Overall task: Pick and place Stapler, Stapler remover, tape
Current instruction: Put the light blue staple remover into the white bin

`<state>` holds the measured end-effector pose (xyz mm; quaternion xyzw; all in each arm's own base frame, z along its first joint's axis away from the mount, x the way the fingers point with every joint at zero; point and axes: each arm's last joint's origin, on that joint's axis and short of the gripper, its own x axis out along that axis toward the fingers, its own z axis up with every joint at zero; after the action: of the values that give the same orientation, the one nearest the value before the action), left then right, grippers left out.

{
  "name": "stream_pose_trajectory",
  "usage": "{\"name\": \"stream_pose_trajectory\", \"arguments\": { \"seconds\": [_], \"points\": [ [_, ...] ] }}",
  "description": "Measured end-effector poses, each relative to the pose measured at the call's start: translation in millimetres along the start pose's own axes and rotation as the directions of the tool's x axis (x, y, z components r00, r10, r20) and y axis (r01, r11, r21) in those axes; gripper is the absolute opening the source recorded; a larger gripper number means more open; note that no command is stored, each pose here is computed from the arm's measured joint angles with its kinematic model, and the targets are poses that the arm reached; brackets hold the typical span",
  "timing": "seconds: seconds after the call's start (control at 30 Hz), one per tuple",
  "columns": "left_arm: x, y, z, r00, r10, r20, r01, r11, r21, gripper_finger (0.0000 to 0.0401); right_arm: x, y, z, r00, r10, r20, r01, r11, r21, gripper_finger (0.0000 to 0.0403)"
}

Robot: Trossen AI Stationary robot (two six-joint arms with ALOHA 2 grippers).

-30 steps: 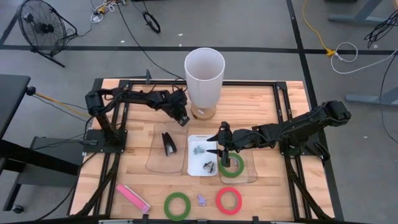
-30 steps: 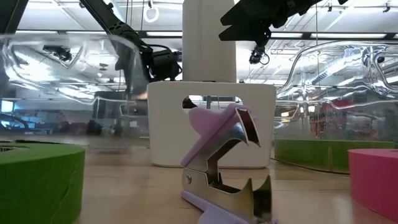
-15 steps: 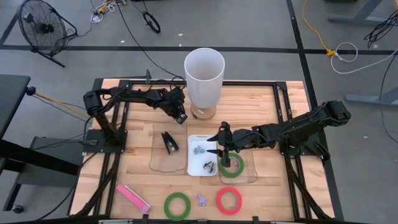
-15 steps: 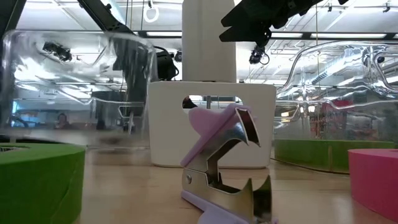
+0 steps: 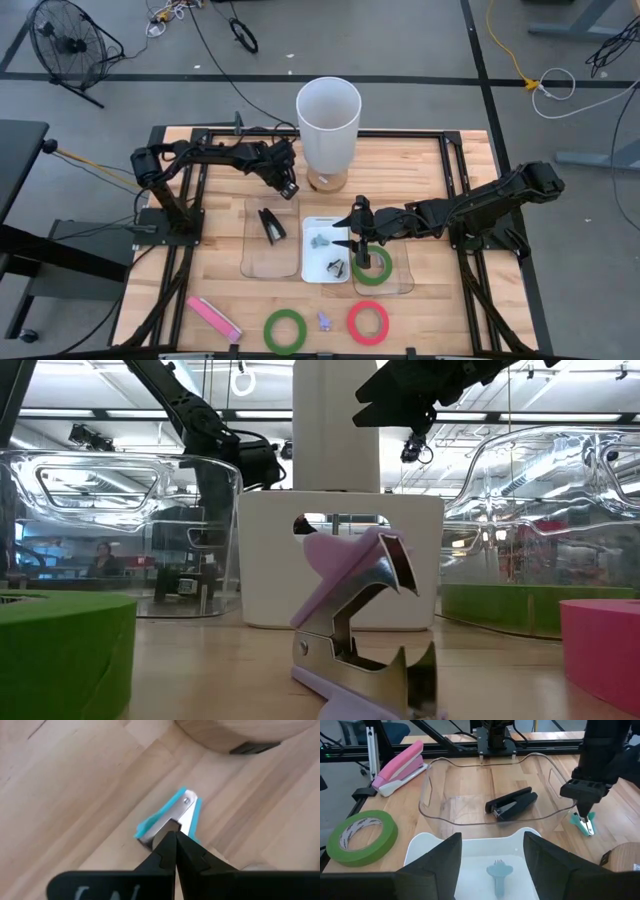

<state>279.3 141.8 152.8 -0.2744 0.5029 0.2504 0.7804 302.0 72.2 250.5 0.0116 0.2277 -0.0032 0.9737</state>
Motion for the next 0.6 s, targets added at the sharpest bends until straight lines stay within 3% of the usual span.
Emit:
{"name": "stream_pose_trajectory", "arguments": {
  "seconds": [0.3, 0.47, 0.6],
  "points": [
    [-8, -5, 10, 0.999, -0.032, 0.000, 0.032, 0.997, 0.066, 0.0006, 0, 0, 0, 1.000, -0.002, 0.000, 0.002, 1.000, 0.000, 0.0212],
    [-15, -5, 14, 1.000, 0.026, -0.016, -0.024, 0.991, 0.131, 0.0022, 0, 0, 0, 1.000, -0.002, 0.000, 0.002, 1.000, 0.000, 0.0212],
    [-16, -4, 13, 0.997, 0.066, -0.026, -0.058, 0.968, 0.243, 0.0042, 0, 0, 0, 1.000, -0.002, 0.000, 0.002, 1.000, 0.000, 0.0212]
  ]
}}
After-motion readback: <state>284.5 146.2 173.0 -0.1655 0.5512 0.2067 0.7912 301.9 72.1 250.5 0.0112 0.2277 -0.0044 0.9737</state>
